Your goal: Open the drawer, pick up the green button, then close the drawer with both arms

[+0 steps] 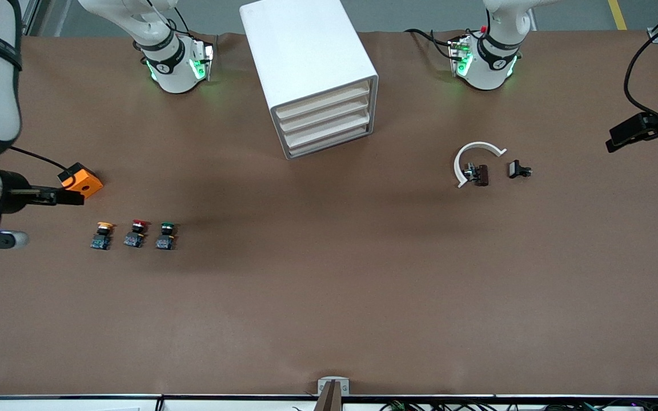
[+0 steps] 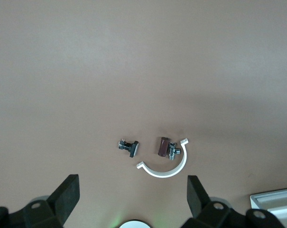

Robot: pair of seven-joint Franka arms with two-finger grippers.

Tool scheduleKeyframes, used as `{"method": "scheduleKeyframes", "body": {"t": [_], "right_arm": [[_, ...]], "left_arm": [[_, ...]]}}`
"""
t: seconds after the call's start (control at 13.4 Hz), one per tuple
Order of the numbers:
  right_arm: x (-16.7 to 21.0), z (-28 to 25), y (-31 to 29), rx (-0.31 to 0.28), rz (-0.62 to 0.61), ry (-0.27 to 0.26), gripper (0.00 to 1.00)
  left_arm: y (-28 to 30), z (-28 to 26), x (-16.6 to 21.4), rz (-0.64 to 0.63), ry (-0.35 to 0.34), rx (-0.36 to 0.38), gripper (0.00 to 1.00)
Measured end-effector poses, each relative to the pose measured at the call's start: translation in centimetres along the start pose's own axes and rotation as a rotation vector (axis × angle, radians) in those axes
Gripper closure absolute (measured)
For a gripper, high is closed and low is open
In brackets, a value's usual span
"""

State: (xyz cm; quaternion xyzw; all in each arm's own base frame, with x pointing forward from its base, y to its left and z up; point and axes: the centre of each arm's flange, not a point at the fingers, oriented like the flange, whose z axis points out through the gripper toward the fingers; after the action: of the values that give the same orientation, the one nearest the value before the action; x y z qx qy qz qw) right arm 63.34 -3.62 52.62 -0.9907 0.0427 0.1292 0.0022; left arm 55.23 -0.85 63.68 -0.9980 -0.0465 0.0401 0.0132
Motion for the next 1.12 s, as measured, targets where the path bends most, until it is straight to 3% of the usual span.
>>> {"method": "scheduleKeyframes", "body": {"t": [0.37, 0.6, 1.12], "right_arm": [[0.0, -1.3, 1.2, 0.004, 0.018, 0.026, 0.00], [-0.8, -2.1, 0.9, 0.006, 0.012, 0.002, 0.00], [-5.2, -7.3, 1.6, 0.026, 0.013, 0.055, 0.00]], "left_arm": [[0.8, -0.5, -1.1, 0.014, -0.004, 0.008, 0.00], [1.2, -0.1, -1.2, 0.022, 0.000, 0.008, 0.00], [2.4, 1.3, -0.9, 0.068, 0.025, 0.005, 0.00]]}}
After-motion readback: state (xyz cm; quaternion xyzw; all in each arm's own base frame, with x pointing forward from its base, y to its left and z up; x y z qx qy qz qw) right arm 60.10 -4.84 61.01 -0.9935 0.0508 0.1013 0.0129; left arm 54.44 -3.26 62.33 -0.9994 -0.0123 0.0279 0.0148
